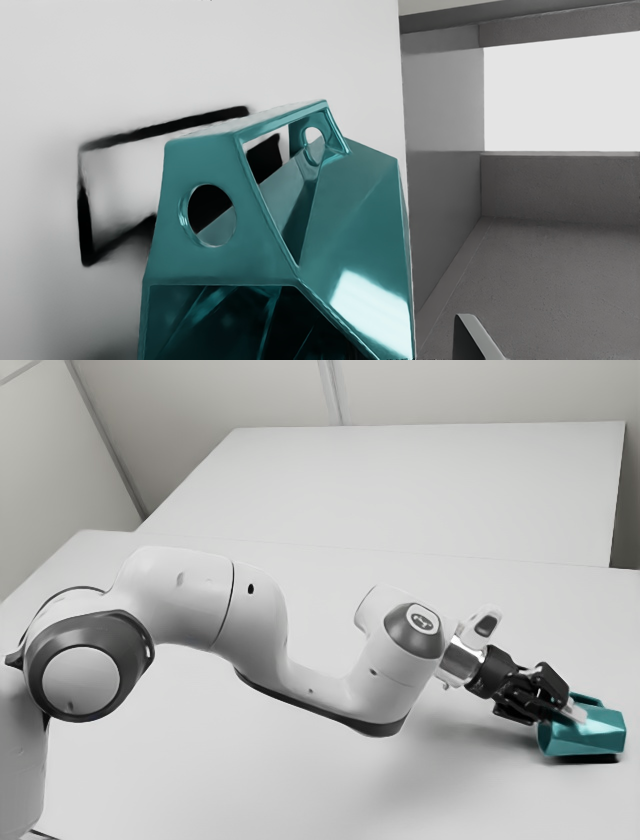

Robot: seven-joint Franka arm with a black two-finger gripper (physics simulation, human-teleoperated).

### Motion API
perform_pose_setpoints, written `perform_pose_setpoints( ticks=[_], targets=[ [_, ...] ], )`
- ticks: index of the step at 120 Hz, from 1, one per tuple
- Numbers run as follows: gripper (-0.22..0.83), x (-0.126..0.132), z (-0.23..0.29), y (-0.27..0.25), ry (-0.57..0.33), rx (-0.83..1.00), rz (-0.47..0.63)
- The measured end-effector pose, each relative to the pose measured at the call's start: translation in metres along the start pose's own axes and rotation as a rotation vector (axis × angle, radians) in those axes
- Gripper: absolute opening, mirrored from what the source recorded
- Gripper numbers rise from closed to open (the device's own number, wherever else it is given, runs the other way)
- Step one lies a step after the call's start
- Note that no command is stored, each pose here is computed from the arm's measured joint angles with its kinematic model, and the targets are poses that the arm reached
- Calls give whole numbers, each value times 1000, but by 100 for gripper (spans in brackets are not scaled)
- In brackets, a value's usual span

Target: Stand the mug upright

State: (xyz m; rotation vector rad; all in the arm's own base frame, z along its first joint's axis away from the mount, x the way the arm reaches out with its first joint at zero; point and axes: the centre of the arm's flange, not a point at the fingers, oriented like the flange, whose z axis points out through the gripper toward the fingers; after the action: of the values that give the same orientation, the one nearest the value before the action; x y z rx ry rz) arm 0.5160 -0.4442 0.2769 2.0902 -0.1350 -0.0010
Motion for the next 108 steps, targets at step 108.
perform_pose_setpoints(
  ticks=[108],
  targets=[
    [-17, 14, -67, 63, 30, 101, 431]
  ],
)
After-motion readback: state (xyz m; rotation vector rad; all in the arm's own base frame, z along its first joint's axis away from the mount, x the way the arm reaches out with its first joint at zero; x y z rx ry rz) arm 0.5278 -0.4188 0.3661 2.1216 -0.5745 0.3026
